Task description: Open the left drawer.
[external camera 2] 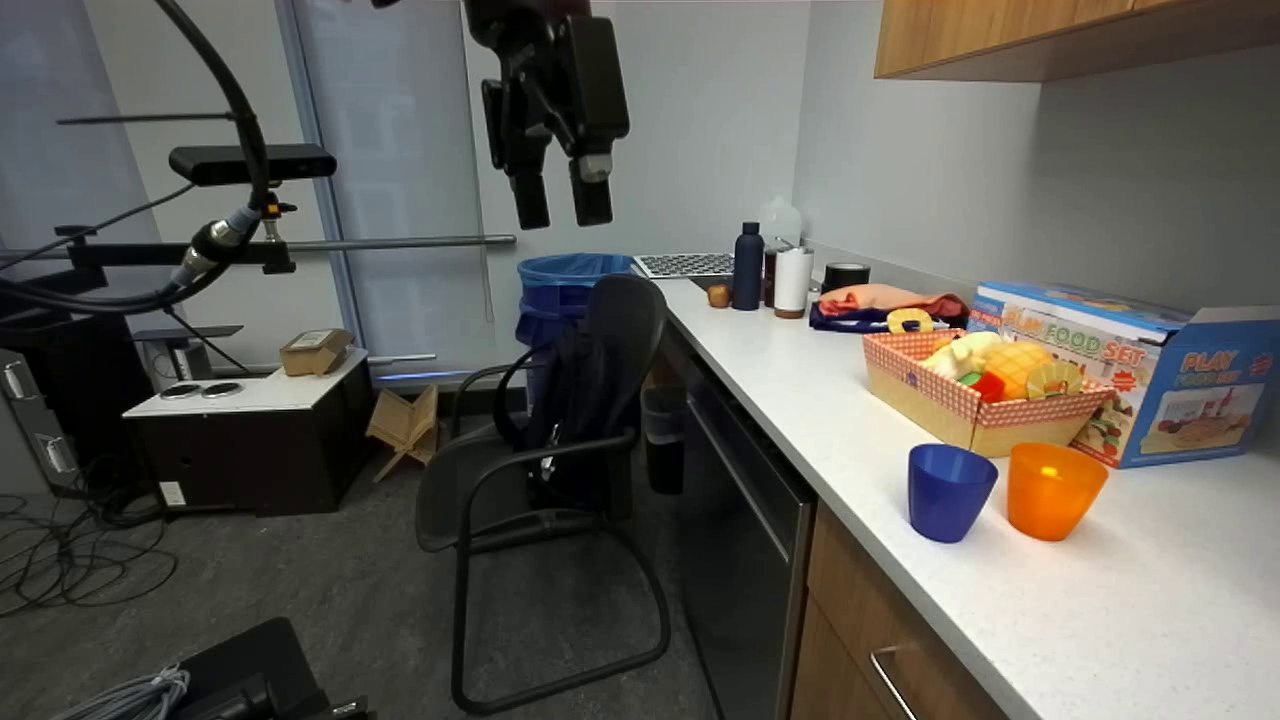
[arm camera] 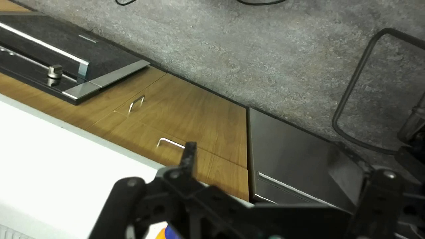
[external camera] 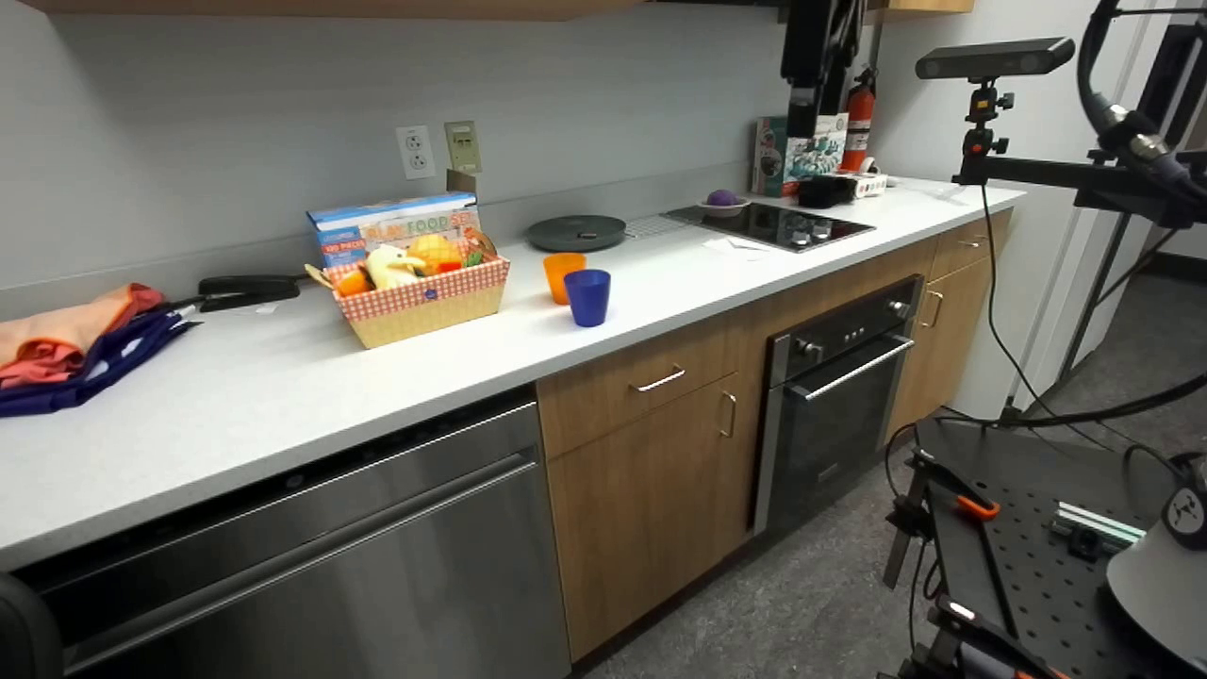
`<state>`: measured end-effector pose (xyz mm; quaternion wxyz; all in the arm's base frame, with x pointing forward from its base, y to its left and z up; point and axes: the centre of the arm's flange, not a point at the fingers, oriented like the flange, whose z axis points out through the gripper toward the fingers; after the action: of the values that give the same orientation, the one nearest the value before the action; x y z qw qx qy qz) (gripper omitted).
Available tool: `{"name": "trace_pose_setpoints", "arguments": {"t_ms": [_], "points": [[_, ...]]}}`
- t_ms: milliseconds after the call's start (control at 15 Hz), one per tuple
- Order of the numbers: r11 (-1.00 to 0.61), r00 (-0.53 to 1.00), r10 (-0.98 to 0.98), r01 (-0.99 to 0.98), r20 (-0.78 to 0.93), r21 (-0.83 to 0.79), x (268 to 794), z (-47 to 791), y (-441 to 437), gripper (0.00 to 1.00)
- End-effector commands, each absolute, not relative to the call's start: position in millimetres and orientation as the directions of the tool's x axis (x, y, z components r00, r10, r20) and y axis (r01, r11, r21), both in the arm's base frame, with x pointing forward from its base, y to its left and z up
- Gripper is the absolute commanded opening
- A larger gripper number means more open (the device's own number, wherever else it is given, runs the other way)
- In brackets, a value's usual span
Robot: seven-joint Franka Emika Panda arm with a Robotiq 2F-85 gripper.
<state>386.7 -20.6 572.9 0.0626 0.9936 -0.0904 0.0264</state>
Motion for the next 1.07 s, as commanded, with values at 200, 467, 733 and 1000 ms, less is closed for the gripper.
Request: {"name": "trace_pose_setpoints", "arguments": {"t_ms": [200,467,733,1000], "points": [[-0.921,0.919,-0.387,-0.388,0.077,0.006,396.3,506.8,-33.4,1.00],[-0.882,0.880,-0.472,-0.472,0.049,-0.009,398.1,452.9,-53.3,1.00],[-0.837,0.837,-0.547,-0.547,0.017,0.004,396.2,416.0,-78.4,1.00],[-0.829,0.830,-0.558,-0.558,-0.004,0.017,392.7,411.8,-83.6,1.00]]}}
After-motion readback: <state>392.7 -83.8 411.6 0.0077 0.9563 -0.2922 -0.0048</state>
